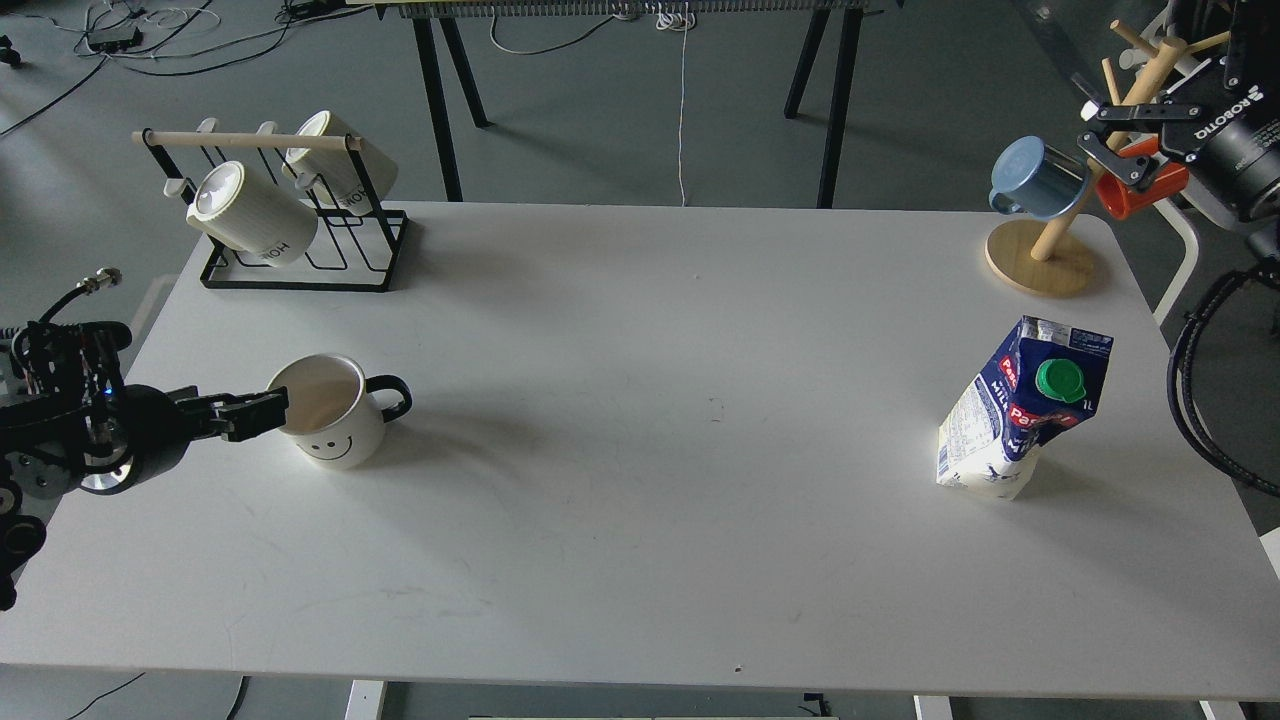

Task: Place cup and milk with both arms
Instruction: 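Reach the left gripper to the white smiley mug and grasp its rim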

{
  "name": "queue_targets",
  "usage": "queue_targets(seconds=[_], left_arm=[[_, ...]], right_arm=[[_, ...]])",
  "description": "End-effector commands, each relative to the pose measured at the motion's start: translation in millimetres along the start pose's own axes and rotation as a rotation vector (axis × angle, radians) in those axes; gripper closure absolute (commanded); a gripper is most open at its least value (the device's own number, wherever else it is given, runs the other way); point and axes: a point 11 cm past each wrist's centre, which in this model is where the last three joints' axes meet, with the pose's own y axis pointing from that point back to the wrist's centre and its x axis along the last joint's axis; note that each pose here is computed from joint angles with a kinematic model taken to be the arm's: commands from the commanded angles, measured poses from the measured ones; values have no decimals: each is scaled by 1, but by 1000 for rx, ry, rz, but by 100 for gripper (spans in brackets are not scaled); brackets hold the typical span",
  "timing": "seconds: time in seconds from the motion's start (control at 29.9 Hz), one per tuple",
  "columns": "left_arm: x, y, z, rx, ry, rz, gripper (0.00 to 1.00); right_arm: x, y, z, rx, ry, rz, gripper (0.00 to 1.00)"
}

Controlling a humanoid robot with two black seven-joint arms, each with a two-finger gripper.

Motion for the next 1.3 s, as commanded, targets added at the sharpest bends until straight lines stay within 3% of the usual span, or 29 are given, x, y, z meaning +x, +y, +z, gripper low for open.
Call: queue_targets(seconds=[0.0,0.5,0.64,0.97,1.07,1.17,1.27], left_arm=[[-4,-3,-3,11,4,-13,2],[-8,-10,-1,16,-12,-30,5],[-10,-13,4,7,-28,-37,11],[-6,-15,9,-3,-40,-40,51],[-3,-15,11,-7,-47,-40,58],[-3,-15,11,-6,-49,-44,80],[-2,-15,11,-8,-49,-41,93]], right_arm=[[0,0,0,0,1,0,1],[1,0,1,-3,-1,1,1],[1,0,1,-2,0,3,1],[1,1,1,-3,-1,4,1],[1,1,1,-3,-1,4,1],[1,1,1,-3,-1,4,1],[1,1,1,-3,-1,4,1]])
